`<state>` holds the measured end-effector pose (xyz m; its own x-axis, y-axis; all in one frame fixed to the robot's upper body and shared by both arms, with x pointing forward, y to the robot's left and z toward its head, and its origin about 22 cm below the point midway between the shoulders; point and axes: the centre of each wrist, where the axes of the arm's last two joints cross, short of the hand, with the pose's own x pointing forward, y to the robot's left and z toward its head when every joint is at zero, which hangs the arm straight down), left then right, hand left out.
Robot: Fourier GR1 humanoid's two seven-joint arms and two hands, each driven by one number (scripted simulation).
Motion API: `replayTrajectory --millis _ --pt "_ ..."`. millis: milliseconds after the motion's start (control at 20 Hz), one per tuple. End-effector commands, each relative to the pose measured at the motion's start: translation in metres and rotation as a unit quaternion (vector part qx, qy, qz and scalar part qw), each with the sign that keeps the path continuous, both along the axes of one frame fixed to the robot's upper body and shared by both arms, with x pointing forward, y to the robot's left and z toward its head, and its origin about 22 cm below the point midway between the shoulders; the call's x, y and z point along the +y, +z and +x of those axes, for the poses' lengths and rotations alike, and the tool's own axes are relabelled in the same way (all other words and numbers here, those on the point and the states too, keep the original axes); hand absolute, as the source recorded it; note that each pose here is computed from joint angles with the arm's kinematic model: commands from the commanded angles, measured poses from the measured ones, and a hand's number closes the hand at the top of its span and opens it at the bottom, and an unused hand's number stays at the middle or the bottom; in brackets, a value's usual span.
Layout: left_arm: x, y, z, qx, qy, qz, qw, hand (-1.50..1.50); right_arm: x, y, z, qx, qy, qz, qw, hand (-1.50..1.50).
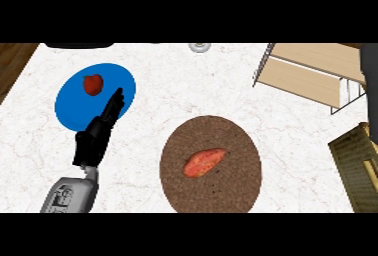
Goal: Pick the lemon from the placemat and place it in the tiered shelf
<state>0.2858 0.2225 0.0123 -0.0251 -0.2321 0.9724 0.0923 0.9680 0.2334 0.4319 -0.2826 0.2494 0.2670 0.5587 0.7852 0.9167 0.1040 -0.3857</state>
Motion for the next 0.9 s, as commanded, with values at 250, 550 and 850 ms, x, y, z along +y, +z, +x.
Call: replayTrajectory --millis 250,550,850 --pt "0.001 -0.005 -0.014 0.004 0.006 -0.005 1.0000 0.00 -0.018 0.064 -0.037 -0.166 -0.007 0.047 0.985 -1.50" --pt "0.000 -0.001 -0.011 0.012 0.003 -0.005 0.9999 0.00 -0.040 0.092 -0.087 -0.180 -0.060 0.098 0.977 -1.50" --pt "0.008 -0.003 -0.011 0.006 0.027 0.001 0.9996 0.00 -0.058 0.079 -0.146 -0.103 -0.087 0.159 0.978 -1.50"
